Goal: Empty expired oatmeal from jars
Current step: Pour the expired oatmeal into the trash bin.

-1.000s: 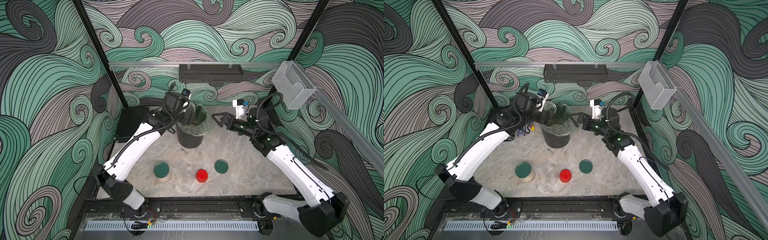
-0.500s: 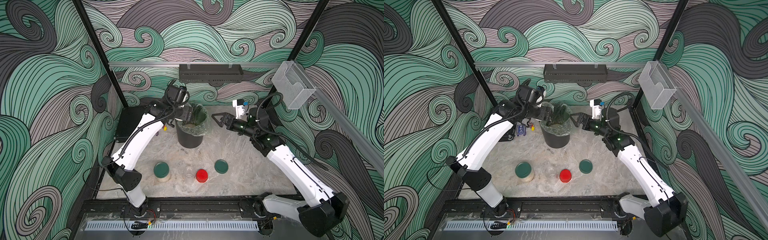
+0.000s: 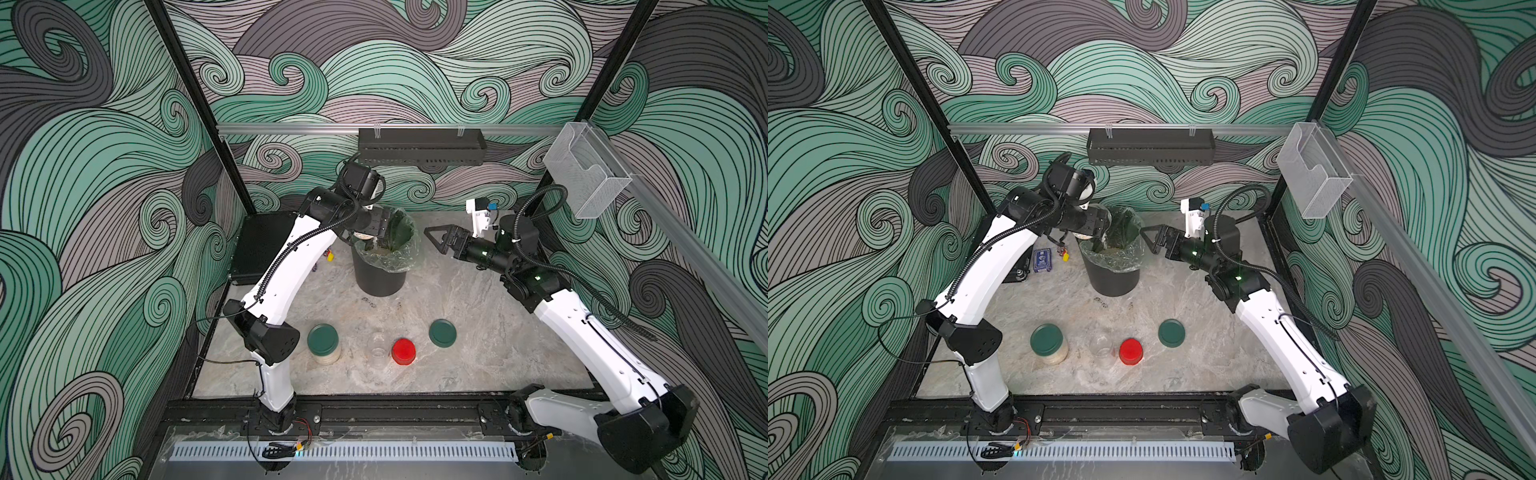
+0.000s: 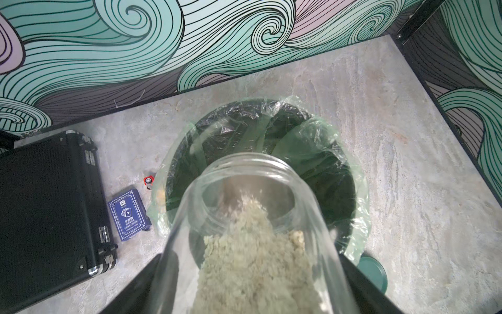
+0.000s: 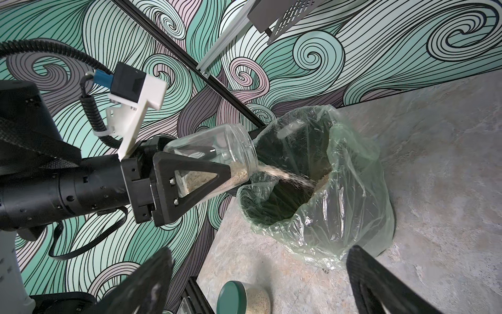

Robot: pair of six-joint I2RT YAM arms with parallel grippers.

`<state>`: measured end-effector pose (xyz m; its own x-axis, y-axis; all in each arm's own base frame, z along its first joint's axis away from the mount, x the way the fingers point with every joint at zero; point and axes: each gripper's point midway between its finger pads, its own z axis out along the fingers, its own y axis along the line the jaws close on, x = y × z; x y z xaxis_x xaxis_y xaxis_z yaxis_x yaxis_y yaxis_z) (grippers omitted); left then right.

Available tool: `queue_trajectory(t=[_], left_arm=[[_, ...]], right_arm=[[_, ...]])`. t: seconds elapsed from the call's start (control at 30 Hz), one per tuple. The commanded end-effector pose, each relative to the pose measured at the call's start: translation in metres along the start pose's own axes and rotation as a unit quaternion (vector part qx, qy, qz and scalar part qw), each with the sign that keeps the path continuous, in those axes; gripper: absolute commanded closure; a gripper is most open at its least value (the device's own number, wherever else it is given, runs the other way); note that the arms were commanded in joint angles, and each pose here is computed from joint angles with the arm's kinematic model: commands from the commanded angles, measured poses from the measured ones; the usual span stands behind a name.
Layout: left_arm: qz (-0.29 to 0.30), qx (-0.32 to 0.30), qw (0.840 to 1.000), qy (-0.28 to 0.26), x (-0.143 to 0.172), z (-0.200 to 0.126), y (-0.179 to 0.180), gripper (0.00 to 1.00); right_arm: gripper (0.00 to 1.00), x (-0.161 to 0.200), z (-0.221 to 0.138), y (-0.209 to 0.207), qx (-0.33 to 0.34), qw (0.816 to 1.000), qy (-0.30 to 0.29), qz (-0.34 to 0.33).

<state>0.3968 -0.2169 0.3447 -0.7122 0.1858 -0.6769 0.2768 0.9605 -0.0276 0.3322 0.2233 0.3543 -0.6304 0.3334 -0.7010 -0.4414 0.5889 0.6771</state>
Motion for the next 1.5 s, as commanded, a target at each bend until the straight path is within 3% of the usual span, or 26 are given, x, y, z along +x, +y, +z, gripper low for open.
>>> queue_trajectory(t=[0.0,0.67,1.13,1.47], left_arm=[[-0.017,-0.006,1.000,-0.004,-0.006,-0.011,0.004,1.00],[-0.028,0.024,0.997,0.065,0.010,0.014,-0.010,1.00],[-0.039,0.039,0.998,0.013,-0.011,-0.015,-0.010,1.00],[-0.032,0.039,0.996,0.070,0.008,0.022,-0.016,1.00]], right_arm=[[0.01,-0.001,0.003,-0.001,-0.005,1.000,-0.001,-0.008],[0.01,0.001,0.001,-0.001,-0.005,1.000,0.002,-0.006],[0.01,0.000,-0.002,0.002,-0.007,1.000,0.000,-0.010],[0.01,0.002,-0.007,0.004,-0.012,0.999,-0.005,-0.032]])
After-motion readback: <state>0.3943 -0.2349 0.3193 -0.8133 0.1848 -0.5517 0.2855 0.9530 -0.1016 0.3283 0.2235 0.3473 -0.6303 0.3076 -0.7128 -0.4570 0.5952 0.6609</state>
